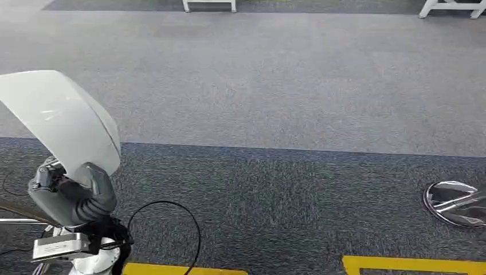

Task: Take the parts from the cabinet and place them on the table.

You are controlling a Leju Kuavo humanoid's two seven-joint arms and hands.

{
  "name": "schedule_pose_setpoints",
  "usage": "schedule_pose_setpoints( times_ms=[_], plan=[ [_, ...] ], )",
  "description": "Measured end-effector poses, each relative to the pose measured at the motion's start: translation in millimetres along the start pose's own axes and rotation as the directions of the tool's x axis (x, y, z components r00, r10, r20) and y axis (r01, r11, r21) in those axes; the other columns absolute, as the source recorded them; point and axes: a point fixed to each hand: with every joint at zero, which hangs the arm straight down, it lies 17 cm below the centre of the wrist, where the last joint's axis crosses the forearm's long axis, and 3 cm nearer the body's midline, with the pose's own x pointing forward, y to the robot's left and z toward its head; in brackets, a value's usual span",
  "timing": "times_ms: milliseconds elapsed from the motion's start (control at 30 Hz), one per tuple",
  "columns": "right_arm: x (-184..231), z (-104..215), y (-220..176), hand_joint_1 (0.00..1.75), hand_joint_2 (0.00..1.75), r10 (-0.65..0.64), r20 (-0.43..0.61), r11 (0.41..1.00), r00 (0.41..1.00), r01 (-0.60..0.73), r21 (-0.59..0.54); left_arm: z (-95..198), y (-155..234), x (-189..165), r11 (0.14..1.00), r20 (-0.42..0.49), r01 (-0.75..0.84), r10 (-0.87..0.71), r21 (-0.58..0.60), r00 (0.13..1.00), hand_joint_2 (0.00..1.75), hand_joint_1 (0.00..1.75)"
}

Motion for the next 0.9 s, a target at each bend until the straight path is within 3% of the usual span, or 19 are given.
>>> schedule_pose_setpoints(
  times_ms=[600,900],
  plan=[
    [-2.9,1.1,5.2,0.0,1.75,0.006,-0.004,1.0,1.0,-0.006,0.01,2.8,-0.2,-1.0,1.0,-0.004,0.003,-0.003,-0.007,1.0,1.75,1.75],
    [-4.7,3.8,16.8,0.0,1.75,-0.013,-0.004,0.998,1.0,0.013,0.069,4.2,-0.5,-1.9,1.0,-0.011,0.004,-0.004,-0.009,1.0,1.75,1.75]
  ],
)
